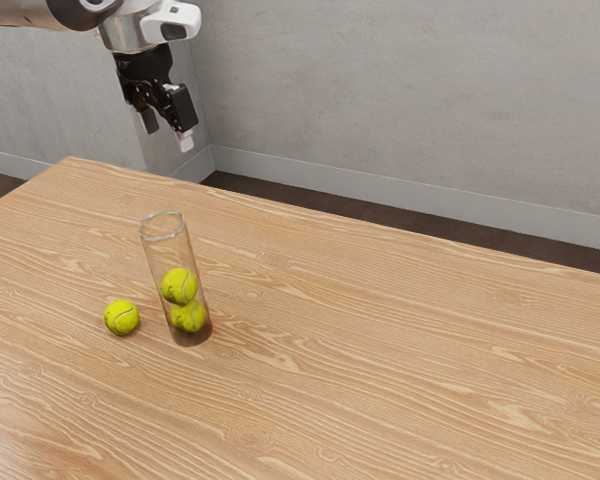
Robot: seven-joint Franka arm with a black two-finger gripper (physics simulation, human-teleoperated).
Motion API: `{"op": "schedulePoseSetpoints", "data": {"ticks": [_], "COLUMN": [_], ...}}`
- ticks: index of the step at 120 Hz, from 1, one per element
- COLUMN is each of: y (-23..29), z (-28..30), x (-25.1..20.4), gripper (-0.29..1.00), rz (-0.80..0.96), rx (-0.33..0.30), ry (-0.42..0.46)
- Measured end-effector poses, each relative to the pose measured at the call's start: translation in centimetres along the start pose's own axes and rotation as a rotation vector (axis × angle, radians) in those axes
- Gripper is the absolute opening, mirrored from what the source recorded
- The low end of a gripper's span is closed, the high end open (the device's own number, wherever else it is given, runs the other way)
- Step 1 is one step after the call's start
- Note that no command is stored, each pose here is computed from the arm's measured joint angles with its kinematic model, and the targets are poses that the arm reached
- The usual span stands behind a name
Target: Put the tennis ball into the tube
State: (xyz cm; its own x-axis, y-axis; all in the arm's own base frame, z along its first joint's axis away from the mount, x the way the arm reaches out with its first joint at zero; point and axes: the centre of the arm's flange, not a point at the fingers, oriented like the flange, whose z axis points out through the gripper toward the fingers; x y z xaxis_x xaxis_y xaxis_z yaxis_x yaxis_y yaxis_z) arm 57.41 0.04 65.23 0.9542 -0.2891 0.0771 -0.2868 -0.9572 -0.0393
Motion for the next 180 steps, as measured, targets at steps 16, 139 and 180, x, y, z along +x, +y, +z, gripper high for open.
{"op": "schedulePoseSetpoints", "data": {"ticks": [16, 139, 180], "y": [0.1, -14.6, -18.0], "z": [-0.1, 24.2, 31.3], "x": [0.0, -11.8, -12.3], "gripper": [0.7, 0.7, 0.7], "rz": [0.007, 0.26, 0.381], "rx": [-0.005, -0.027, -0.037], "ry": [0.003, -0.063, -0.055]}}
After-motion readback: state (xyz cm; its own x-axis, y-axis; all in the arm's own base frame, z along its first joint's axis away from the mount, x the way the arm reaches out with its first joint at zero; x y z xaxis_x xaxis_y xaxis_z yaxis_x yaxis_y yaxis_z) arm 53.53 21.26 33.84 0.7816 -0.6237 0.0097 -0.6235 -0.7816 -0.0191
